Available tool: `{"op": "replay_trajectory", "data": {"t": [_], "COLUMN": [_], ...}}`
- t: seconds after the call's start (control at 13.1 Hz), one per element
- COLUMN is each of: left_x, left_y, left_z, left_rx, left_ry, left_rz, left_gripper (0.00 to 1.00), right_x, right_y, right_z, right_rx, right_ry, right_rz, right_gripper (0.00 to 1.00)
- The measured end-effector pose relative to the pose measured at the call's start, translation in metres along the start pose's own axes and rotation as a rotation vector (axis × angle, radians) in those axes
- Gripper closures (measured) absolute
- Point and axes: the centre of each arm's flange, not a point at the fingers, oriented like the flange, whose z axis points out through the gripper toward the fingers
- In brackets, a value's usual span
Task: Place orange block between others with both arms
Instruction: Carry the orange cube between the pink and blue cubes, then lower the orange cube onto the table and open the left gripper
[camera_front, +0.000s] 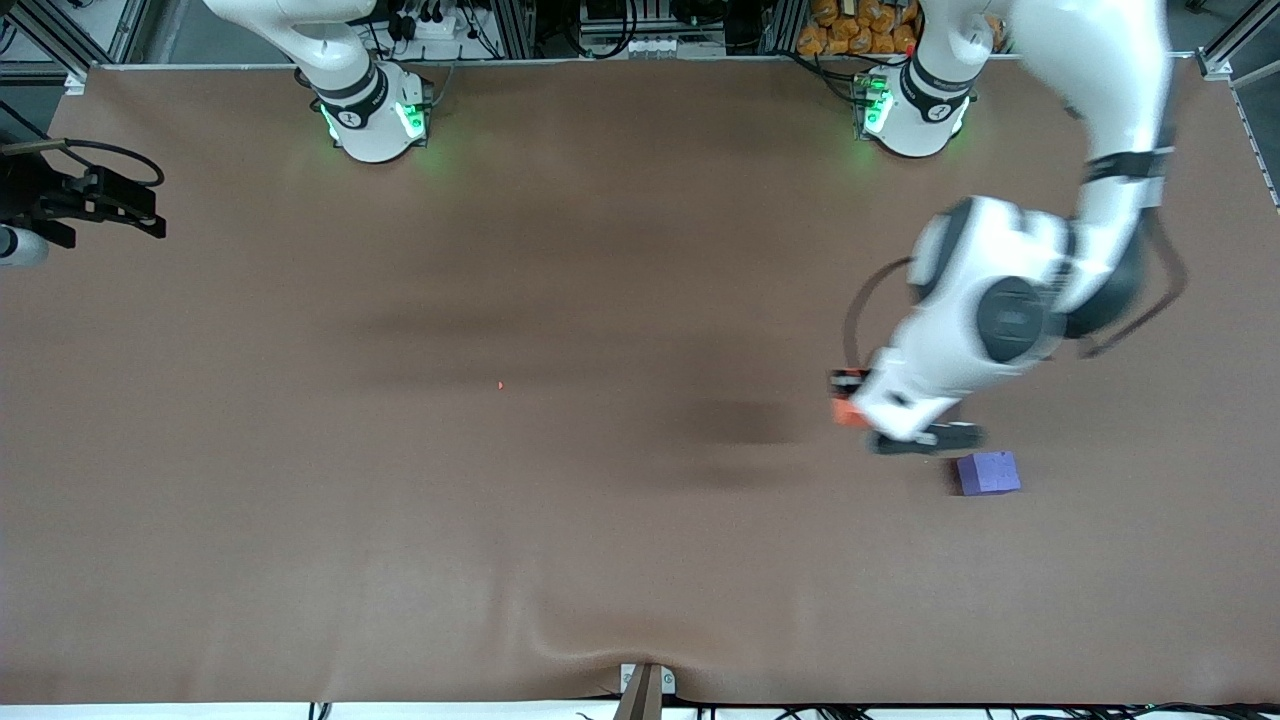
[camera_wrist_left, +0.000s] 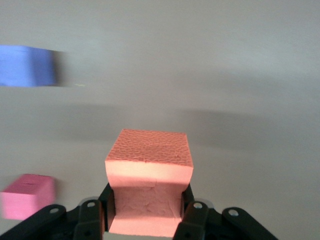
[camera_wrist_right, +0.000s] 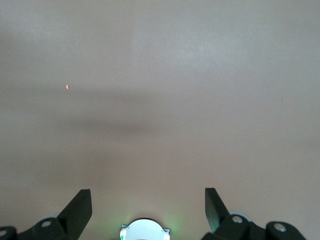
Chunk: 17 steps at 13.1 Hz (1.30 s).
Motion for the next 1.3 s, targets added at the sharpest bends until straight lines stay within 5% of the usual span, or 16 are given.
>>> {"op": "replay_trajectory", "data": {"t": [0.38,0.54,1.3], "left_x": [-0.006,-0.006,0.008], "left_y": [-0.132,-0.156,-0.182], "left_z": [0.03,0.049,0.15], "left_rx": [0.044,0.044,0.033], "left_ry": [-0.081,-0.063,-0.015], "left_rz": [0.013,0.011,0.044], "left_gripper": [0.48,0.48,0.48], "right_x": [0.0,0.001,0.0], "right_y": [0.0,0.0,0.0], "right_z": [-0.001,-0.001,-0.002], "right_rx": [0.0,0.0,0.004], "right_ry": [0.006,0.005,0.006], "right_rz": [0.0,0.0,0.0], "right_gripper": [0.0,0.0,0.0]}}
